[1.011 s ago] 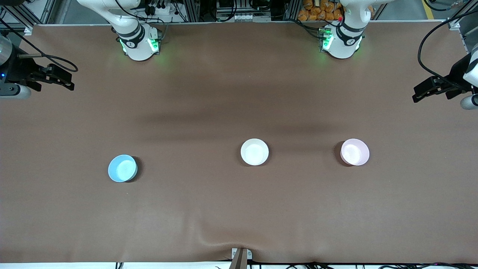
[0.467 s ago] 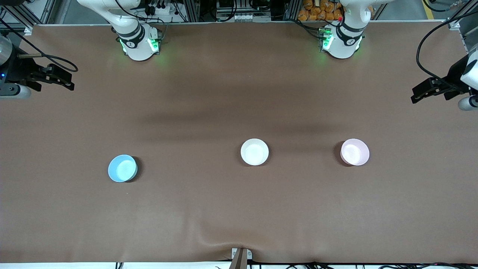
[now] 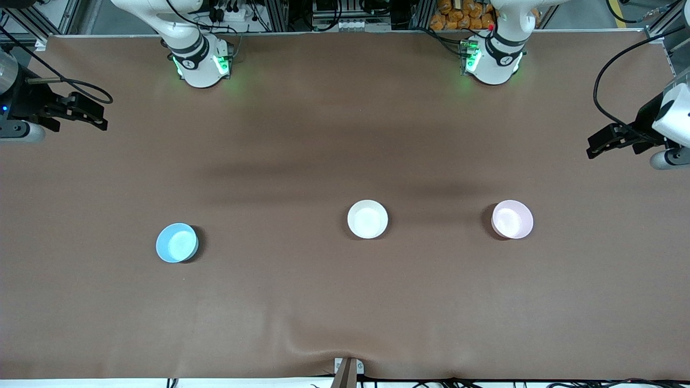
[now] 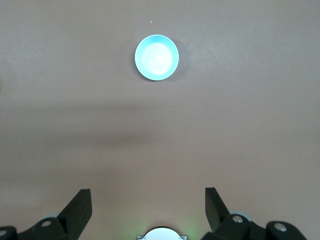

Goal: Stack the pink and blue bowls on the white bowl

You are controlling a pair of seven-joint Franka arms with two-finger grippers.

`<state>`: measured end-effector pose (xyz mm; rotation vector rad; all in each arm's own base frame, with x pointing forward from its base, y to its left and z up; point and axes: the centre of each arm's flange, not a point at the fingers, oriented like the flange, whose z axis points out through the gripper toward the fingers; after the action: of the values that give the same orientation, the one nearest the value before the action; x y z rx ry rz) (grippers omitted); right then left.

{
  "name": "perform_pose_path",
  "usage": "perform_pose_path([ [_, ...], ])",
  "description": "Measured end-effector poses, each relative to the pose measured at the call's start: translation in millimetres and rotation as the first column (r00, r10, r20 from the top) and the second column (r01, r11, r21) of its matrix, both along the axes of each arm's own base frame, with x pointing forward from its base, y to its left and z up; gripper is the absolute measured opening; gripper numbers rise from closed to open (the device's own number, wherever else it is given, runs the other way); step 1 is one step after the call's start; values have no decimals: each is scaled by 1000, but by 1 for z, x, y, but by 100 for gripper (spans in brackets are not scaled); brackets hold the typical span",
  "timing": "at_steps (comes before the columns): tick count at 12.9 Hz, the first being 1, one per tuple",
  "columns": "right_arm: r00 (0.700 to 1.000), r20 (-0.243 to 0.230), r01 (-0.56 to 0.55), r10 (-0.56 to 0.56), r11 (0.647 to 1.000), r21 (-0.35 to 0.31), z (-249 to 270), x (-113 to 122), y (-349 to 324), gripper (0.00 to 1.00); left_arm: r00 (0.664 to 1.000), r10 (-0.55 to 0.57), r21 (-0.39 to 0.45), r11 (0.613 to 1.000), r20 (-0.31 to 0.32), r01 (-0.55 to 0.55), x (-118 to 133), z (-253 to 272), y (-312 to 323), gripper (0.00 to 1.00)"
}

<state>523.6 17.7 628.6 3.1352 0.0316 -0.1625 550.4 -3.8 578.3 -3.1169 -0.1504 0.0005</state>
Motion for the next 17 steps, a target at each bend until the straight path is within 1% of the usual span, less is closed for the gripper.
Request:
perform_pose_path([
  [5, 1000, -1, 0, 0, 1000, 0, 0, 0, 0, 100, 1000, 1, -1, 1000, 26, -1, 4, -31, 2, 100],
  [9, 1000, -3, 0, 0, 1000, 0, -1, 0, 0, 100, 1000, -1, -1, 1000, 27, 1, 4, -63, 1, 100],
  [13, 1000, -6, -1, 1, 1000, 0, -3, 0, 1, 100, 1000, -19, -1, 1000, -6, 19, -3, -93, -8, 100],
  [17, 1000, -8, -2, 2, 1000, 0, -4, 0, 1, 100, 998, -54, 1, 999, -24, 54, -7, -102, -28, 100],
])
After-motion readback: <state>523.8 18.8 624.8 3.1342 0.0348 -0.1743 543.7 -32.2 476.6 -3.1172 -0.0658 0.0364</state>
